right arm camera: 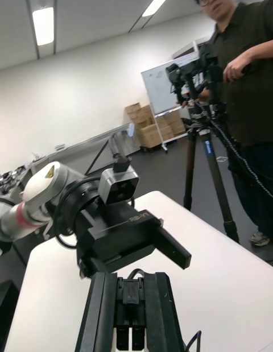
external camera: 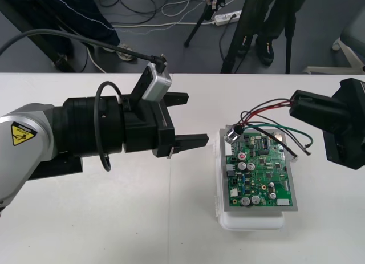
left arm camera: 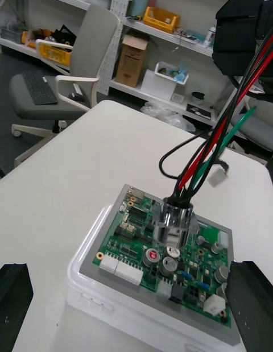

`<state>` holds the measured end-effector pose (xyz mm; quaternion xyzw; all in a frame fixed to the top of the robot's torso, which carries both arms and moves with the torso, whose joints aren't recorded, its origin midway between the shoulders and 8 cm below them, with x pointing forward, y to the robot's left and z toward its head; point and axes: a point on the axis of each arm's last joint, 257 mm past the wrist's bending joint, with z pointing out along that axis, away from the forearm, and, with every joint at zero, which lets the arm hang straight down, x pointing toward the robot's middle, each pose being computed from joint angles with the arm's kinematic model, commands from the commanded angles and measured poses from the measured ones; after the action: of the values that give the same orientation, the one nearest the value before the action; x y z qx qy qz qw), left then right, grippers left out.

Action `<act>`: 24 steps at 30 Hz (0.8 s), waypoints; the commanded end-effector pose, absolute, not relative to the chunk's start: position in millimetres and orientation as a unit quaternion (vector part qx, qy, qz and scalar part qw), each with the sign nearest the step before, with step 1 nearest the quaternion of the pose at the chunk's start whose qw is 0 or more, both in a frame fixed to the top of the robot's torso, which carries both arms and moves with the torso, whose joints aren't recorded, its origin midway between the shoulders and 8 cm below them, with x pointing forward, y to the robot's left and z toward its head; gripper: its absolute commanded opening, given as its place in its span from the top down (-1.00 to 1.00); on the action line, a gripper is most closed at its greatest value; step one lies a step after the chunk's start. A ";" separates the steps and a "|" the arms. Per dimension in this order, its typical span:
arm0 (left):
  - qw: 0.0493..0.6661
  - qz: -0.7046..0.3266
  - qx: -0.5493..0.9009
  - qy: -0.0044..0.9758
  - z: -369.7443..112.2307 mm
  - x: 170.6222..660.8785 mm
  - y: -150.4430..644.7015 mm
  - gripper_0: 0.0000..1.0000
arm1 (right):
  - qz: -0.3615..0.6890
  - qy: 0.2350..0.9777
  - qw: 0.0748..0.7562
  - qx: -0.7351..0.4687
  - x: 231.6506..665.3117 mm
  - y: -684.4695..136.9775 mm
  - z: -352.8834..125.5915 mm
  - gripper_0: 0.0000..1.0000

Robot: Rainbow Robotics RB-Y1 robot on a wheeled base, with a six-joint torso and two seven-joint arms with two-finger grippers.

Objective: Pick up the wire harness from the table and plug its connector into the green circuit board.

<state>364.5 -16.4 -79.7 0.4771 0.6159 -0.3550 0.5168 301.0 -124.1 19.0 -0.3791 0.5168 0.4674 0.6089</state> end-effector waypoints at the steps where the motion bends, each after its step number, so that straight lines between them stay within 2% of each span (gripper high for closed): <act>1: 0.541 -0.333 0.492 0.595 -68.6 366.2 8.5 -1.00 | 0.444 0.517 0.588 -0.437 287.1 -120.9 12.3 1.00; 7: 0.522 -0.350 0.505 0.592 -72.9 350.9 21.7 -1.00 | 0.427 0.516 0.570 -0.476 280.6 -114.0 -2.2 1.00; 12: 0.501 -0.371 0.517 0.586 -77.4 332.2 33.3 -1.00 | 0.456 0.528 0.530 -0.482 270.6 -101.7 -12.9 1.00; 24: 0.460 -0.424 0.549 0.555 -71.4 289.2 43.7 -1.00 | 0.474 0.497 0.557 -0.468 279.4 -70.8 0.0 1.00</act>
<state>312.7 35.8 -71.7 0.5159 0.5772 -0.4166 0.4766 279.9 -84.8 -13.4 -0.4611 0.5211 0.4743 0.5394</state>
